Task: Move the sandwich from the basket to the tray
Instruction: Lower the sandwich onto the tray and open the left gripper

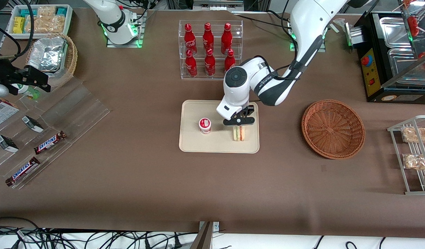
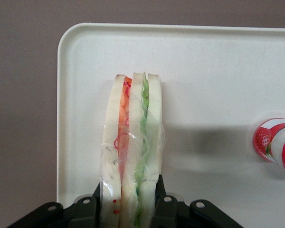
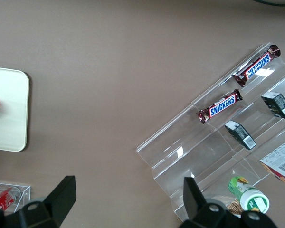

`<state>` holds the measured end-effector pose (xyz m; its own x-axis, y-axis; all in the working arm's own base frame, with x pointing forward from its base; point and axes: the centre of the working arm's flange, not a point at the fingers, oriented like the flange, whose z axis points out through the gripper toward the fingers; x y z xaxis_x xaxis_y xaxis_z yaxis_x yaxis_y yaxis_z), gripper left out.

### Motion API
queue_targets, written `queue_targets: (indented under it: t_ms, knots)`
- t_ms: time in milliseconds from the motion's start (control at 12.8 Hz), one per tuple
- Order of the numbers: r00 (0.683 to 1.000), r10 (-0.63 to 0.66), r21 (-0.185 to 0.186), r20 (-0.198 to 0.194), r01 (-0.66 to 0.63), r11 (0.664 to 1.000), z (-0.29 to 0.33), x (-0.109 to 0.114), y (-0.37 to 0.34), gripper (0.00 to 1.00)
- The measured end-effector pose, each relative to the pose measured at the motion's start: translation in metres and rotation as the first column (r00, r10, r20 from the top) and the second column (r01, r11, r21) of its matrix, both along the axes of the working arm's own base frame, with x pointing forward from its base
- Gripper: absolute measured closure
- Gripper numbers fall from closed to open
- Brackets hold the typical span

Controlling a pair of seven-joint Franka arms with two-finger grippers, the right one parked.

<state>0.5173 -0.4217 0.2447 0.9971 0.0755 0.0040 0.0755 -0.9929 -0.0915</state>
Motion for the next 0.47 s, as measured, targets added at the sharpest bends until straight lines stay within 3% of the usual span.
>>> queue_targets:
  t_ms: [469]
  knots:
    - [1.000,0.002,0.002,-0.004,-0.002,1.000,-0.0044,0.0006,0.0012,0.57]
